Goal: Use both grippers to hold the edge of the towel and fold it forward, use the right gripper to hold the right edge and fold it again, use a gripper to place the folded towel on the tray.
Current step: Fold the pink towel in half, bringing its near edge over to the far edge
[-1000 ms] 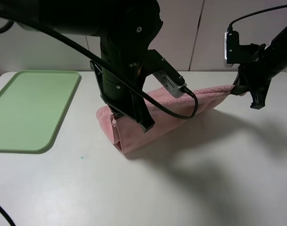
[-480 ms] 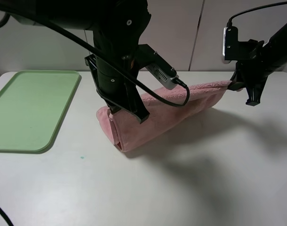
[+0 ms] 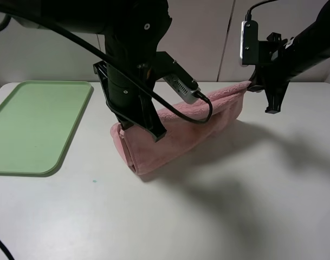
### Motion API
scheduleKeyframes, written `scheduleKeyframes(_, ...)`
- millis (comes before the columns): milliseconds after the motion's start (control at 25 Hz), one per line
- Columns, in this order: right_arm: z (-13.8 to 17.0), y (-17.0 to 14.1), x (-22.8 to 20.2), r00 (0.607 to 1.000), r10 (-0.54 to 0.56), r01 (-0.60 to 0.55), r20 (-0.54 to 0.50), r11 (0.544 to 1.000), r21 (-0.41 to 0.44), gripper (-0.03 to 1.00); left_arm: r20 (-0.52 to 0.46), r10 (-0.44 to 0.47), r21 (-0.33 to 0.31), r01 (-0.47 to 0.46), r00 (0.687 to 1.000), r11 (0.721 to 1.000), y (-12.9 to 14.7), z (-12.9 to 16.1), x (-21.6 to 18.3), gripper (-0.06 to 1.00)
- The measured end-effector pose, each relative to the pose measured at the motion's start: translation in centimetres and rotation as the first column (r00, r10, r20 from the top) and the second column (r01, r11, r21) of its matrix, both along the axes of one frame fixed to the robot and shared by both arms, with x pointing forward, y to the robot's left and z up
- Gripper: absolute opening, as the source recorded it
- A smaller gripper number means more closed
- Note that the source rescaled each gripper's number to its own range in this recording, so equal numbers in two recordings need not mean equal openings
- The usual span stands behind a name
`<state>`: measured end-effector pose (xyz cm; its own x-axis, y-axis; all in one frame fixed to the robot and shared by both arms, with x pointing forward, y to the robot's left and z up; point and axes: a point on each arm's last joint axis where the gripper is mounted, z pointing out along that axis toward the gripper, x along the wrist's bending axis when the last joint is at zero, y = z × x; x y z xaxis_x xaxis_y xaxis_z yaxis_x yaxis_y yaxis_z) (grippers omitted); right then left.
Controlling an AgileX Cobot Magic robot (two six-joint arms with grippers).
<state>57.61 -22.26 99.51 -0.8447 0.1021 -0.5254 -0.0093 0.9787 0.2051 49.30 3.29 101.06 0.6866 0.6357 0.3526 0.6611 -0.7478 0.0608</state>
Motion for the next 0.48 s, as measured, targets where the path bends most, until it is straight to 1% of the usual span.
scheduleKeyframes(120, 0.9, 0.3, 0.8, 1.000, -0.016, 0.016, -0.001, 0.999, 0.033, 0.00, 0.000, 0.009, 0.002, -0.009, 1.000, 1.000, 0.2, 0.0, 0.2, 0.00)
scheduleKeyframes(240, 1.7, 0.8, 1.9, 0.999, -0.037, 0.039, -0.028, 0.996, 0.075, 0.00, -0.001, 0.035, 0.004, -0.035, 0.999, 0.999, 0.9, 0.0, 0.9, 0.00)
scheduleKeyframes(480, 1.5, 1.6, 3.5, 0.997, -0.037, 0.044, -0.067, 0.994, 0.103, 0.00, -0.001, 0.084, 0.006, -0.084, 0.996, 0.996, 2.5, 0.0, 2.4, 0.00)
